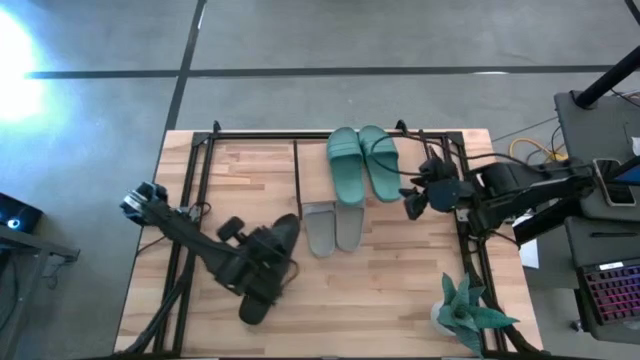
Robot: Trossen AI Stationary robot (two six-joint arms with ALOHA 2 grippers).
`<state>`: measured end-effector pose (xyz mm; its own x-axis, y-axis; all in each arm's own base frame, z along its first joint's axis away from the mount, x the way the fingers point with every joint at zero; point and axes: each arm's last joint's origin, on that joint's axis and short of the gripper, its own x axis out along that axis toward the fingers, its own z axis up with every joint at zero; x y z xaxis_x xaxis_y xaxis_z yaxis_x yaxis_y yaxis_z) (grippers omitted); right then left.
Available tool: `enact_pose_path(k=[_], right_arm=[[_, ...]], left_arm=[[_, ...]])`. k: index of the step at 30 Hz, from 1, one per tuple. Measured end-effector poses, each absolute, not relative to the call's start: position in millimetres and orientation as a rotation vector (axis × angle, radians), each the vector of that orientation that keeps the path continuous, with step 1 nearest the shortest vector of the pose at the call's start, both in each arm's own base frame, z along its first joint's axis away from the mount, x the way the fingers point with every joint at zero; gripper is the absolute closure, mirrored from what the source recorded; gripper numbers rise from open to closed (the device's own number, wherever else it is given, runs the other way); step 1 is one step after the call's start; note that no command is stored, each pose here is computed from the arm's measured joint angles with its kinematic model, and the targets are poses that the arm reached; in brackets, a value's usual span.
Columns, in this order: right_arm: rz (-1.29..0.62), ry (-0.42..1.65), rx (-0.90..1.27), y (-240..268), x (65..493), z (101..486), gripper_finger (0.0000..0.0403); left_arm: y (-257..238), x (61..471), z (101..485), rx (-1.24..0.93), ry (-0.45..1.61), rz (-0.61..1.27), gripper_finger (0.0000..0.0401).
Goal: Pick and place slides into the shelf
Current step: Put the left black slide under the shelf
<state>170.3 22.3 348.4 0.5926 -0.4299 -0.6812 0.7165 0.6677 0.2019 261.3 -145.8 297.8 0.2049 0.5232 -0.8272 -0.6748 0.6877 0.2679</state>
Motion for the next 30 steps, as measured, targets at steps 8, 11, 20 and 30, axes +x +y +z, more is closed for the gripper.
enact_pose_path(k=[8,11,20,30], right_arm=[[-0.599,0.691,0.502,24,164,350,0.0177],[-0.589,0.697,0.475,24,164,350,0.0177],[-0.575,0.704,0.434,24,164,350,0.0177],[-0.571,0.703,0.436,21,151,354,0.0177]], left_arm=[[-151,338,316,-0.19,1.003,0.799,0.0401],[-148,365,323,-0.235,0.945,0.769,0.0401],[-149,435,313,-0.32,0.768,0.637,0.0401],[-147,477,261,-0.271,0.753,0.6,0.0401]])
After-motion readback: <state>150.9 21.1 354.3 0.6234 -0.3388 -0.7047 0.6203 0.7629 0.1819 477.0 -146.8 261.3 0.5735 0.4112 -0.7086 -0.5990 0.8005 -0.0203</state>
